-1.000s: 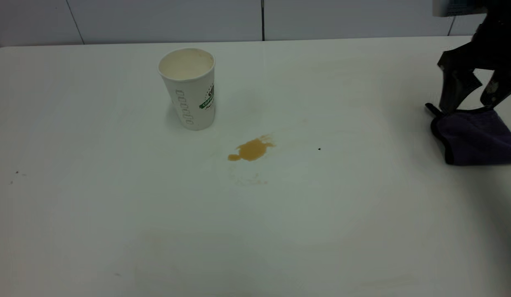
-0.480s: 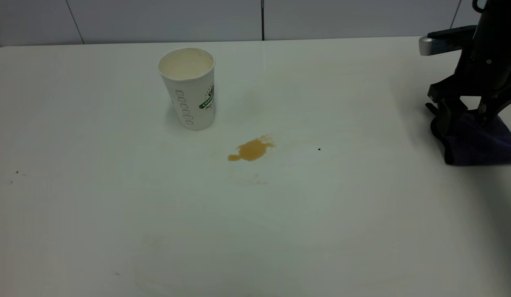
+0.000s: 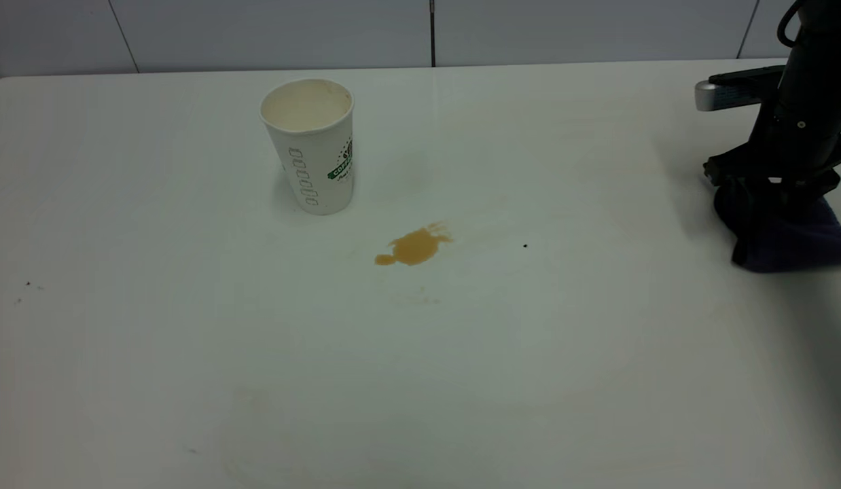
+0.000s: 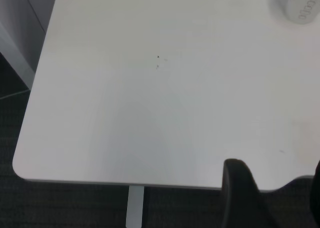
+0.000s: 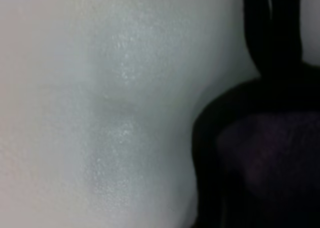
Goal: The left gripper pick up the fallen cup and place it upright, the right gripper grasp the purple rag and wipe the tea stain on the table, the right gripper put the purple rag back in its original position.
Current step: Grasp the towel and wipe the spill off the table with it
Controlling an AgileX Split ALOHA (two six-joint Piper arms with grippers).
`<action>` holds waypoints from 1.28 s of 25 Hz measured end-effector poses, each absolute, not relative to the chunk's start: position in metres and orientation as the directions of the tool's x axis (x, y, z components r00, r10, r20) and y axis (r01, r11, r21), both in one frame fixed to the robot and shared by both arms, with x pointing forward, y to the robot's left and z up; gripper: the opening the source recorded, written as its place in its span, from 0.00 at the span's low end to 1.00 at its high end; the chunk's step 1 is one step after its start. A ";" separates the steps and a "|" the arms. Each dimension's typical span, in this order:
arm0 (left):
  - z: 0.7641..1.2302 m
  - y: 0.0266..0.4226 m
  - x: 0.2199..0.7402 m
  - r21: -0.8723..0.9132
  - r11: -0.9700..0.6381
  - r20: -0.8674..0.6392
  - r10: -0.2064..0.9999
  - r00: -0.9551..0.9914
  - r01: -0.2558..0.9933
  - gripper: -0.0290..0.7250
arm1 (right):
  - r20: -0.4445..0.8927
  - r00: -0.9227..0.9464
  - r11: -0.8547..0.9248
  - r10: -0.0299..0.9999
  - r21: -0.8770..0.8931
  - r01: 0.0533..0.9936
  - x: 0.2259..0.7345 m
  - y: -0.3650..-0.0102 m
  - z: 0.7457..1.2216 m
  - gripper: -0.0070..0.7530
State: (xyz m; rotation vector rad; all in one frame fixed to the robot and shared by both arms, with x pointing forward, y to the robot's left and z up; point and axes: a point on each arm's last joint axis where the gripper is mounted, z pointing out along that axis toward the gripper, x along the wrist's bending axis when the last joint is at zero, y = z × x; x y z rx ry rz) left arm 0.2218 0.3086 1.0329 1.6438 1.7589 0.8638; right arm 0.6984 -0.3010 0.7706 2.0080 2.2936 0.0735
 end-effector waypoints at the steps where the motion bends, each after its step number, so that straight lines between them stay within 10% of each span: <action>1: 1.033 0.309 0.222 0.780 0.033 0.019 0.997 -0.077 0.625 0.54 | -0.023 -0.122 0.124 0.992 0.099 0.987 0.698 -0.300 0.771 0.34; 5: 1.033 0.309 0.222 0.780 0.033 0.019 0.997 -0.077 0.625 0.54 | 0.058 -0.137 0.130 0.989 0.113 0.985 0.699 -0.289 0.771 0.10; 21: 1.033 0.309 0.222 0.780 0.033 0.019 0.997 -0.077 0.625 0.54 | 0.230 -0.431 0.368 0.872 0.271 0.890 0.671 -0.094 0.771 0.11; 32: 1.033 0.309 0.222 0.780 0.033 0.019 0.997 -0.077 0.625 0.54 | 0.278 -0.456 0.354 0.846 0.347 0.868 0.688 -0.050 0.767 0.11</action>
